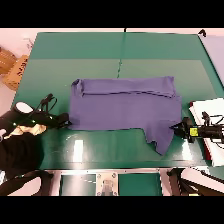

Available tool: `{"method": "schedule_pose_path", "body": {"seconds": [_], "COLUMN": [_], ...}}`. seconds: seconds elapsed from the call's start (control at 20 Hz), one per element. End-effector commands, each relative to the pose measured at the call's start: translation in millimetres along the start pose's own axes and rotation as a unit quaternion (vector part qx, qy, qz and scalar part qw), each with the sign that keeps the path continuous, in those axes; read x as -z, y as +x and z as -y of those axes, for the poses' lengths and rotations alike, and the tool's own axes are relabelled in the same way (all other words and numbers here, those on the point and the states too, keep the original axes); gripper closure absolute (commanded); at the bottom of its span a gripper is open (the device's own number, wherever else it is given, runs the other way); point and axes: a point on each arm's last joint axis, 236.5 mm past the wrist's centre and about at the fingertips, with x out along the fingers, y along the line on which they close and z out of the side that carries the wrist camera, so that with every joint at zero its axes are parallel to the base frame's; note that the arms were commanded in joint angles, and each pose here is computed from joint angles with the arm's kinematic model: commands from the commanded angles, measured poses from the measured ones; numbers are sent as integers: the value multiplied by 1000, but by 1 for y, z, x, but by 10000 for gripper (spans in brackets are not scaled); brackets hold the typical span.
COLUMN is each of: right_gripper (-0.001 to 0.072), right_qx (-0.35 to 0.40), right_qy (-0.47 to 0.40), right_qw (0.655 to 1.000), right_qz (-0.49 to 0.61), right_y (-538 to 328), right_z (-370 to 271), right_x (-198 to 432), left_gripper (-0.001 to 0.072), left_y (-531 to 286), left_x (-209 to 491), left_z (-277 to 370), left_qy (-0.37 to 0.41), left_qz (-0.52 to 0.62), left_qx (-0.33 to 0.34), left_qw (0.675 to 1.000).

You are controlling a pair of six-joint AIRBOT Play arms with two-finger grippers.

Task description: Fold the shirts.

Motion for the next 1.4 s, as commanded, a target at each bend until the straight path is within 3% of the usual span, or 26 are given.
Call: {"method": "schedule_pose_path", "body": {"seconds": [0.0,0.05,0.25,0.4,0.55,1.05,1.35], "right_gripper": [636,691,694,694,694,693,693], "right_qx": [-33,-32,22,92,103,-63,-90], "right_qy": [-17,-17,3,24,43,-83,-94], "right_qw": [999,998,999,995,994,987,985], "right_qz": [-39,-44,-43,-34,-5,121,115], "right_y": [-12,-15,-27,-38,-47,-71,-28], "right_z": [-26,-27,-12,15,13,-162,-213], "right_x": [15,18,21,24,18,-66,-128], "left_gripper": [676,676,677,677,677,679,678], "left_y": [-20,-22,-27,-38,-46,-69,-35], "left_x": [-11,-11,8,31,19,-84,-173], "left_z": [2,4,-3,-28,-31,21,42], "left_qy": [31,26,38,41,38,63,58], "left_qz": [-11,-14,-58,-114,-99,11,49], "left_qx": [-26,-24,-41,-96,-117,-68,-24], "left_qw": [999,999,997,988,988,996,997]}}
